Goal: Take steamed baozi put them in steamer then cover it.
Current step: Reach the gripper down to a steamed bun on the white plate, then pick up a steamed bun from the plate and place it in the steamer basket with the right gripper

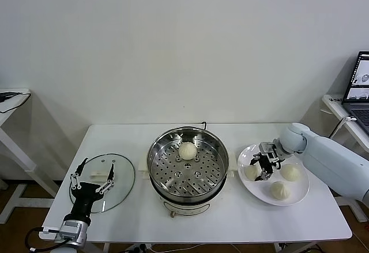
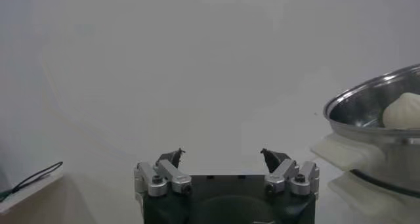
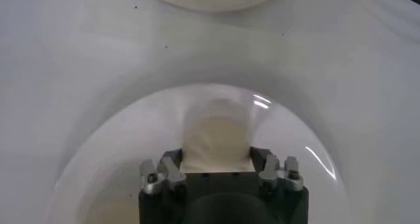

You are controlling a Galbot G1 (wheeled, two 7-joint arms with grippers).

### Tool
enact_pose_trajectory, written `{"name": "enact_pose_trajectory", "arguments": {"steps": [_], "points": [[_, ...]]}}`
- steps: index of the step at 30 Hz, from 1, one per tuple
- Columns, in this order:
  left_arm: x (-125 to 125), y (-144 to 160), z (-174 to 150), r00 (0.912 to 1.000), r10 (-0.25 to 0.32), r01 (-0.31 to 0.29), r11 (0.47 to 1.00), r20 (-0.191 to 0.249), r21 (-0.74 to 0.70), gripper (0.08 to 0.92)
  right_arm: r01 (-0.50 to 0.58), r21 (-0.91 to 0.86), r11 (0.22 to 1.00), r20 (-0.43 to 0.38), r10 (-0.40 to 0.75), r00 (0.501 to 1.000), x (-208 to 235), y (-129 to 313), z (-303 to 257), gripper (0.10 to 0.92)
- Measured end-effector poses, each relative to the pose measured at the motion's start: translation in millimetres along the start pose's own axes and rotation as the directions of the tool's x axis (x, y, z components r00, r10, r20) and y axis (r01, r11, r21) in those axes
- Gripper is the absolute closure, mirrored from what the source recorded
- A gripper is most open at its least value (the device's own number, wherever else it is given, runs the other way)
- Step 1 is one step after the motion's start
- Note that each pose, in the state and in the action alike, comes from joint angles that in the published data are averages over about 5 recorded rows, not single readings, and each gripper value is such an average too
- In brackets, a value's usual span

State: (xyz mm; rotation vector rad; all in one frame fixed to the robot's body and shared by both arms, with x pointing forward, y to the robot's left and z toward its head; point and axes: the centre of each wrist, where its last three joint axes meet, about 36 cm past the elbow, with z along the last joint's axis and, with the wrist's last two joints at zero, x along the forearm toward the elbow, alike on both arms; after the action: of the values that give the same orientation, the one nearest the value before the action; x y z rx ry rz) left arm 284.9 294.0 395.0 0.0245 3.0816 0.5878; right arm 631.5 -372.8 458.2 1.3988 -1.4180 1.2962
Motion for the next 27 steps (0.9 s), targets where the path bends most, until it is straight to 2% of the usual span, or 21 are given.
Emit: {"name": "enact_pose_trajectory", "arguments": {"steps": [6, 11, 18, 27], "points": [[-0.5, 0.9, 0.1, 1.0000, -0.008, 0.008, 1.000, -0.005, 0.000, 0.177, 0.011, 0.001, 1.000, 0.000, -0.011, 1.000, 9.3, -0.9, 1.3, 0.344], [-1.4, -0.1, -2.2, 0.9999, -0.012, 0.012, 1.000, -0.002, 0.003, 0.177, 0.009, -0.005, 1.000, 0.003, -0.009, 1.000, 34.7, -6.6, 1.4, 0.344], [-2.4, 1.3, -3.7, 0.9999, -0.017, 0.017, 1.000, -0.002, 0.001, 0.177, -0.019, 0.011, 1.000, 0.016, 0.019, 1.000, 103.6, -23.1, -19.4, 0.344], [-4.6, 1.3, -3.6, 0.9999, -0.013, 0.013, 1.000, 0.000, -0.001, 0.177, -0.045, 0.064, 0.997, 0.052, 0.042, 0.998, 190.0, -35.2, -97.8, 0.344]]}}
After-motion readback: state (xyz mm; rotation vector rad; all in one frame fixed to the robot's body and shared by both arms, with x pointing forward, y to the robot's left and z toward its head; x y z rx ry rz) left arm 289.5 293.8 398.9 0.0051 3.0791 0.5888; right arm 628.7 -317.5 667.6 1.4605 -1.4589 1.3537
